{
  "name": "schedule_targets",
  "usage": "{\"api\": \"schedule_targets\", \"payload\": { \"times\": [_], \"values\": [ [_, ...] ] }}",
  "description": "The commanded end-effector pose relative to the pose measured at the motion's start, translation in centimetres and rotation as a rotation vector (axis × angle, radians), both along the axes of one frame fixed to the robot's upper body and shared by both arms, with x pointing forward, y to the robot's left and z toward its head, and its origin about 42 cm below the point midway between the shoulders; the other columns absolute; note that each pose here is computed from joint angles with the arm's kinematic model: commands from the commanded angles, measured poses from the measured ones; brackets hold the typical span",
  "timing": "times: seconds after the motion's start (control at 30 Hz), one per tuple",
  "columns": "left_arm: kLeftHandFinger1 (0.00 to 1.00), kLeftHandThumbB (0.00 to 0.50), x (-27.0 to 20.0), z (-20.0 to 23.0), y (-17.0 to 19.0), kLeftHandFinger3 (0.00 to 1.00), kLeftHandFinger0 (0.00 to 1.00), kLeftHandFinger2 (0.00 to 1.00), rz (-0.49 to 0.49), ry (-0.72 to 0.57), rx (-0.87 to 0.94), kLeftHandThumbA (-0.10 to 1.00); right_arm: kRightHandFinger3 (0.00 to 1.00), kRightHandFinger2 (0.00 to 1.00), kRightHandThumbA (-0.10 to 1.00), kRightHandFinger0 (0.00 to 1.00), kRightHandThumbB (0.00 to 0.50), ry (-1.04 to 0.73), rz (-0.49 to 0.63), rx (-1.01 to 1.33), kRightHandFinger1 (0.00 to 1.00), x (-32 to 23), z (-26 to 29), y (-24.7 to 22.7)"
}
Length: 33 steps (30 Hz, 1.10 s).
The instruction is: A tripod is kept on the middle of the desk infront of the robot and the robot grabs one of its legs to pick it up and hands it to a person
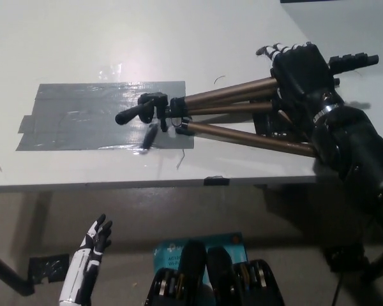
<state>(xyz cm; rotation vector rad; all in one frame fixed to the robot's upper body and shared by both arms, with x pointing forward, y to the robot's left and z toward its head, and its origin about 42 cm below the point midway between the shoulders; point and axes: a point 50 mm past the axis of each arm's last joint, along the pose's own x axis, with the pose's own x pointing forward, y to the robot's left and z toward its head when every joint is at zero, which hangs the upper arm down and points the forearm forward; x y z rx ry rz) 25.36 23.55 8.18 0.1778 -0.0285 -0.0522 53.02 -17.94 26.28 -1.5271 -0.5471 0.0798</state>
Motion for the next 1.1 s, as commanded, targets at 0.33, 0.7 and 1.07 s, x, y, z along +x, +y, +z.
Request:
{"api": "schedule_targets", "payload": {
  "times": [0.33, 0.7, 1.07],
  "values": [
    [1.00, 0.029, -0.5, 0.8, -0.1, 1.00, 1.00, 1.00, -0.055, -0.056, 0.037, 0.87, 0.72, 0.70, -0.10, 0.00, 0.187, -0.545, 0.194, 0.267, 0.27, 0.2, 12.5, 3.8],
    [1.00, 0.045, -1.1, 0.9, 0.5, 1.00, 1.00, 1.00, -0.039, -0.053, 0.046, 0.89, 0.38, 0.65, -0.10, 0.00, 0.210, -0.503, 0.213, 0.224, 0.17, 0.9, 12.3, 5.9],
    [1.00, 0.017, -2.3, 1.0, 0.8, 1.00, 1.00, 1.00, -0.026, -0.054, 0.026, 0.83, 0.83, 0.68, -0.10, 0.00, 0.212, -0.511, 0.217, 0.196, 0.21, 1.8, 13.1, 8.8]
  ]
}}
